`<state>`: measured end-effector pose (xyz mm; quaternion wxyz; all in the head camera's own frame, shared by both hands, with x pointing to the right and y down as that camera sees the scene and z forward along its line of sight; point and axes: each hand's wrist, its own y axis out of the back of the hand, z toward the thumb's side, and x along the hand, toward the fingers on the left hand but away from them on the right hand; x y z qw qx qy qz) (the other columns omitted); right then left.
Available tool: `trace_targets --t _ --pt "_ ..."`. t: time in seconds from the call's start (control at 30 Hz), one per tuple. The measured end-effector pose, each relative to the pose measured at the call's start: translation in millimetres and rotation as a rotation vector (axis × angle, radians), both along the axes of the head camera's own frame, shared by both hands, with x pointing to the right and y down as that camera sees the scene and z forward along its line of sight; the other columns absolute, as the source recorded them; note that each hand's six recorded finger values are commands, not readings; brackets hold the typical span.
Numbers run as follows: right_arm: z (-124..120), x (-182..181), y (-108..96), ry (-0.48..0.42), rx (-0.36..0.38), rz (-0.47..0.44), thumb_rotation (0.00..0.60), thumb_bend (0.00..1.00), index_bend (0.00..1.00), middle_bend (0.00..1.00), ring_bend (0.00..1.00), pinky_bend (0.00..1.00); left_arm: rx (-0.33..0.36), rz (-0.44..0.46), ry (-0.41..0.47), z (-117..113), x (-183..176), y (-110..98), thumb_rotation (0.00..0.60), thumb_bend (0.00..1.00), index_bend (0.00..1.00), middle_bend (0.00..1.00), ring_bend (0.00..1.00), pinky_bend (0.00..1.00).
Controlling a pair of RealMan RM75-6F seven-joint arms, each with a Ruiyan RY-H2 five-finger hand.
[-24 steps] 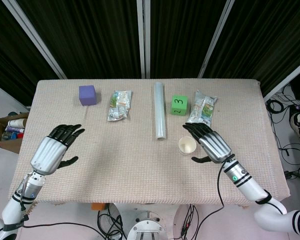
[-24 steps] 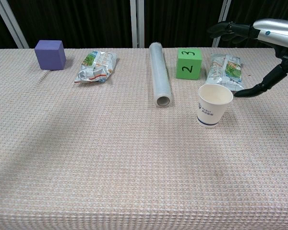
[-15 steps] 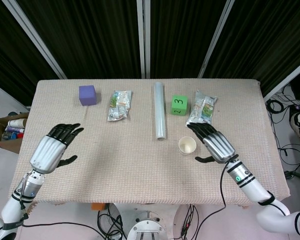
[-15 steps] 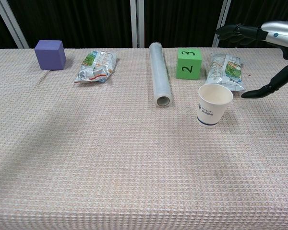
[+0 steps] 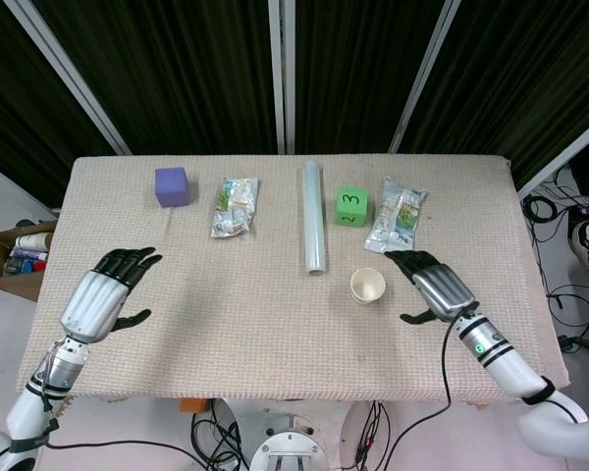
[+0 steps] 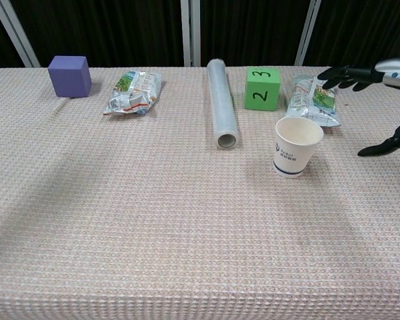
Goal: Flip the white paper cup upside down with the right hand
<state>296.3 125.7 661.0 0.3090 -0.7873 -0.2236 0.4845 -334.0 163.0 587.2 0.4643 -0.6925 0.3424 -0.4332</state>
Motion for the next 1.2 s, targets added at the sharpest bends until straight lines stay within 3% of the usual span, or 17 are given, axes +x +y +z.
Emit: trace_targets --t 0.27,0.53,0.67,0.83,1.03,1.2 --pt "32.7 -32.6 -8.0 -0.009 -0.075 -0.05 0.6 0.11 0.05 0.15 0.07 0.18 0.015 -0.004 0.001 -0.7 -0.8 0.5 0.6 0.0 0.16 0.17 0.19 0.22" --pt "45.2 -43.6 -12.9 -0.013 -0.063 -0.052 0.6 0.26 0.27 0.3 0.22 0.33 -0.013 -0.017 -0.013 9.4 -4.4 3.5 0.6 0.0 0.16 0.17 0.19 0.22" --pt "41.3 -43.6 -17.9 -0.021 -0.004 -0.053 0.6 0.3 0.38 0.36 0.26 0.4 -0.015 -0.025 -0.019 10.8 -8.0 5.3 0.6 0.0 0.16 0.17 0.19 0.22" --pt "27.5 -39.3 -19.7 0.033 0.101 -0.129 0.6 0.3 0.4 0.37 0.27 0.41 -0.01 -0.05 -0.02 9.3 -16.2 7.8 0.6 0.0 0.17 0.17 0.19 0.22" --pt "13.1 -42.4 -15.0 0.201 0.264 -0.312 0.6 0.3 0.4 0.36 0.27 0.39 -0.012 -0.06 -0.015 9.3 -18.7 11.6 0.6 0.0 0.17 0.17 0.19 0.22" --pt "19.5 -55.1 -3.9 0.377 0.37 -0.483 0.6 0.3 0.36 0.32 0.22 0.31 -0.022 -0.069 -0.021 11.0 -22.0 15.2 0.6 0.0 0.17 0.17 0.19 0.22"
